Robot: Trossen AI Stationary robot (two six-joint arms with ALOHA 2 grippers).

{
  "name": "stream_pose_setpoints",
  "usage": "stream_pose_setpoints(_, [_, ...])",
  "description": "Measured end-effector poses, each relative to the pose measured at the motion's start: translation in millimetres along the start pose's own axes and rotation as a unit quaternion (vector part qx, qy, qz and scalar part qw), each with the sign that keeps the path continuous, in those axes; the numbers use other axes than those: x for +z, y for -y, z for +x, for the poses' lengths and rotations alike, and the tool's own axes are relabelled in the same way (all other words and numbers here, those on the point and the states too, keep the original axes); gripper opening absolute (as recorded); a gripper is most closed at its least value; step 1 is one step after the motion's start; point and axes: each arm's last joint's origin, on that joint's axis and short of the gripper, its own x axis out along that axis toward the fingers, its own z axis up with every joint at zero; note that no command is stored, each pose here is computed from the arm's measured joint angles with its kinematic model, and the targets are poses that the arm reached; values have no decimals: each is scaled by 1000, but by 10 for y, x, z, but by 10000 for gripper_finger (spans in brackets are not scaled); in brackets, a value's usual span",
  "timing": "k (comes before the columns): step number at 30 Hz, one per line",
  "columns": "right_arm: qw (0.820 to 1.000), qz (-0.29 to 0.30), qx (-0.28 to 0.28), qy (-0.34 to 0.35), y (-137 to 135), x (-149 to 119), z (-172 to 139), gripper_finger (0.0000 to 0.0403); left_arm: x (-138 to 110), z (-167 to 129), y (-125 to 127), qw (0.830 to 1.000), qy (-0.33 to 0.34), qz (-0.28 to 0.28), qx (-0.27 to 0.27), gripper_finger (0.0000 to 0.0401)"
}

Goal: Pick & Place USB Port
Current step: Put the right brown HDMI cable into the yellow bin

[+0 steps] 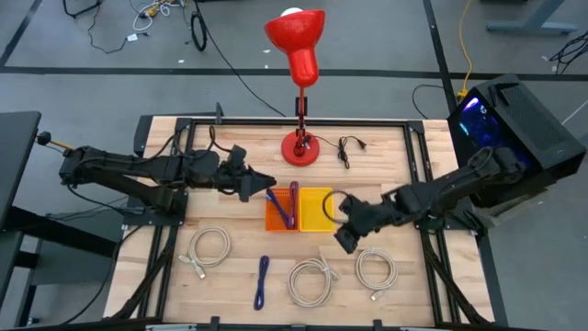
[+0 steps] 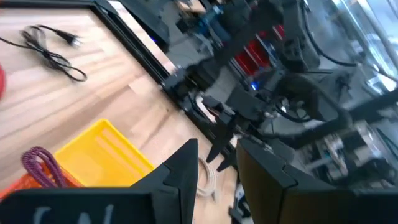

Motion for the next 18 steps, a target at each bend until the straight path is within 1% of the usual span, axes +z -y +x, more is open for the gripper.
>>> stream_pose_setpoints(3, [999, 19, -30, -31, -20, -188, 57, 110, -13, 0, 11, 1000, -22, 6, -18, 117])
stream_pose_setpoints(8, [996, 67, -31, -48, -155, -458, 218, 110, -30, -3, 26, 997, -52, 18, -45, 117])
stream_pose_setpoints(12, [991, 90, -60, -82, -183, -679, 374, 110, -38, -4, 33, 996, -66, 20, -57, 117])
stream_pose_setpoints(18, [978, 101, -121, -137, -131, -924, 495, 110, -42, -5, 37, 995, -73, 20, -64, 117])
